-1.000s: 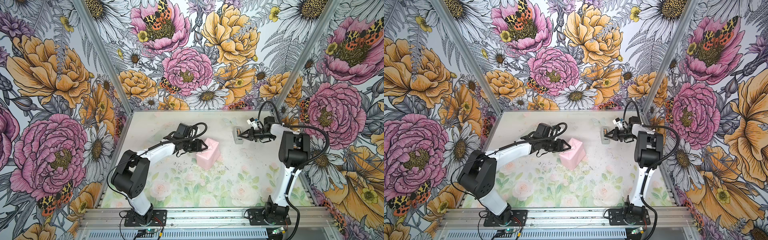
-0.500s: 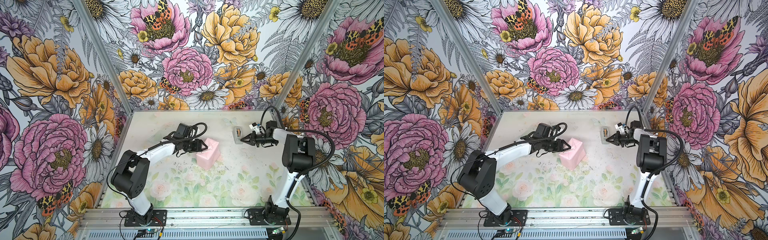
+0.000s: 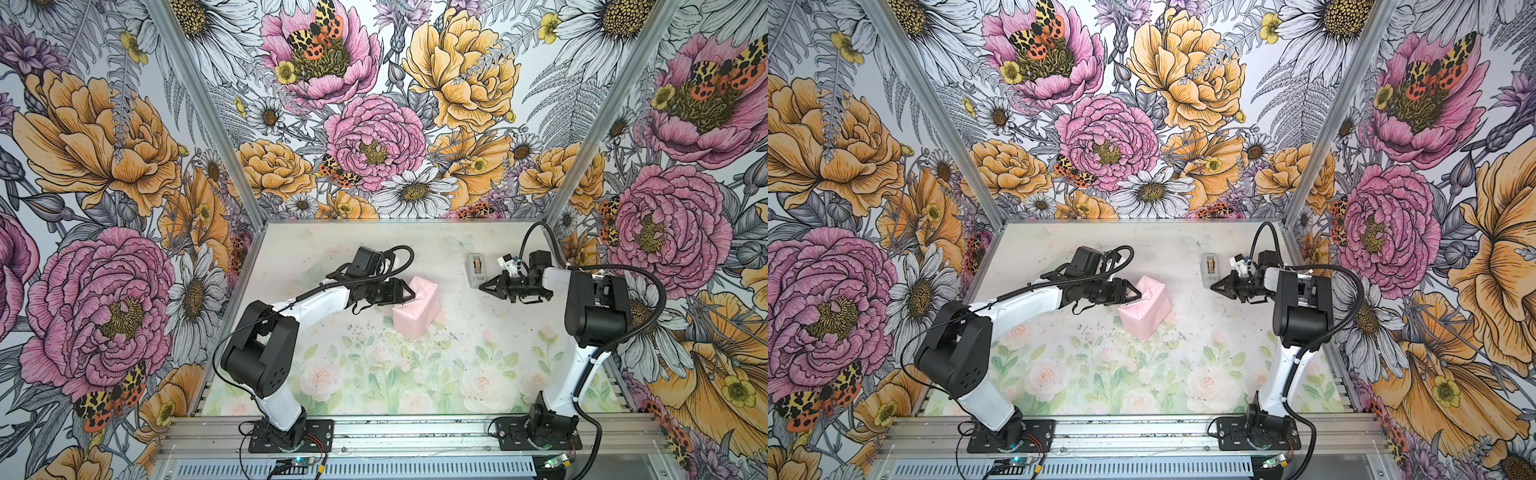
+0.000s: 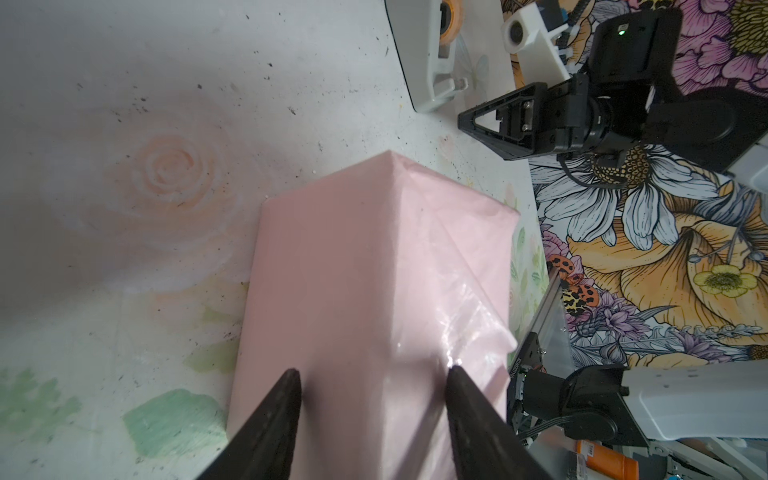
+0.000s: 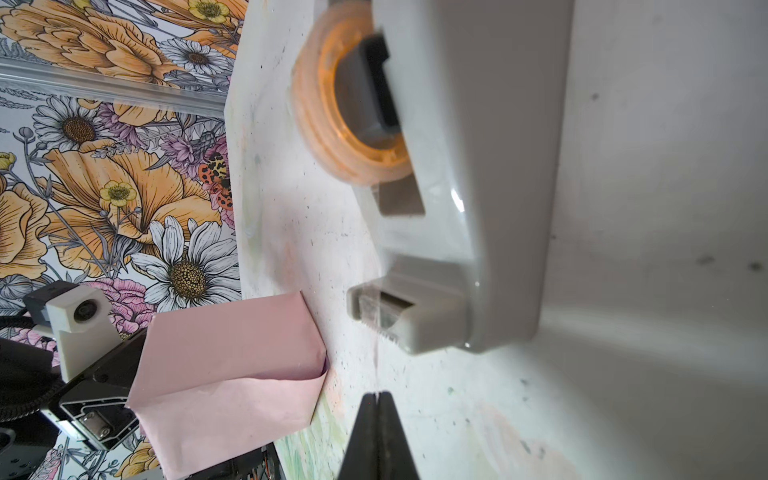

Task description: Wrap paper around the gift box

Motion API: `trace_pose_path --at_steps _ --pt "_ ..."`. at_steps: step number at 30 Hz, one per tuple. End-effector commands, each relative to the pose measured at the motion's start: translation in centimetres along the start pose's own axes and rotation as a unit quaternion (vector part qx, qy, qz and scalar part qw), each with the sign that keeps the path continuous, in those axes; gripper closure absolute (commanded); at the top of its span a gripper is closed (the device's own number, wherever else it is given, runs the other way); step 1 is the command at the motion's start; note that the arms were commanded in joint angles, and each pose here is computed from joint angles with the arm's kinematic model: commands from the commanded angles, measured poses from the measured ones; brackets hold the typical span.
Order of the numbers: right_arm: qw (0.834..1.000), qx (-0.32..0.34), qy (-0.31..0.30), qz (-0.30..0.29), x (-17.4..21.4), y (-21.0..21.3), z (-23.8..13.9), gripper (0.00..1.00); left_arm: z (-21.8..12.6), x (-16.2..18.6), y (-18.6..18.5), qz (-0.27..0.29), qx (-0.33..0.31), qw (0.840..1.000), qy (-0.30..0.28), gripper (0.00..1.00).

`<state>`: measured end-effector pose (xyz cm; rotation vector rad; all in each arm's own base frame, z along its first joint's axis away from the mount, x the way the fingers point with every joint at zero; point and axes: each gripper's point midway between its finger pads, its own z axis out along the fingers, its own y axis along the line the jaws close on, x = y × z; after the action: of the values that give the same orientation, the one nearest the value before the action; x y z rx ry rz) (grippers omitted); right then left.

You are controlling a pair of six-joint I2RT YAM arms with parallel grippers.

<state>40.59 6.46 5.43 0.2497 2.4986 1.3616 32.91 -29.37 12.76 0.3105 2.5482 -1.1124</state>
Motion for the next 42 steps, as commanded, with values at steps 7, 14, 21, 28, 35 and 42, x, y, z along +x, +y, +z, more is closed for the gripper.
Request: trace_pose_path --at_steps 7,14,21,28,35,42 --pt "1.000 0.010 0.001 0.003 0.8 -0.3 0.9 1.00 -0.2 1.8 1.6 0.000 -0.034 0.999 0.020 0.43" --pt "1.000 0.007 -0.012 -0.011 0.8 1.2 -0.2 1.00 -0.3 1.9 1.6 0.000 -0.035 0.999 0.019 0.43" --pt "0.999 0.008 -0.023 -0.023 0.9 2.4 -1.0 1.00 -0.4 1.9 1.6 0.000 -0.035 0.999 0.018 0.43" --pt "1.000 0.021 -0.018 -0.013 1.9 1.5 -0.9 1.00 -0.5 2.0 1.5 0.001 -0.035 0.999 0.017 0.43" --pt "0.999 0.042 -0.014 -0.002 2.2 0.0 -0.4 1.00 -0.6 2.0 1.6 0.001 -0.037 0.999 0.016 0.43" --pt "0.998 0.054 -0.017 0.008 1.9 -1.4 0.4 1.00 -0.5 2.0 1.7 0.002 -0.038 0.999 0.016 0.43"
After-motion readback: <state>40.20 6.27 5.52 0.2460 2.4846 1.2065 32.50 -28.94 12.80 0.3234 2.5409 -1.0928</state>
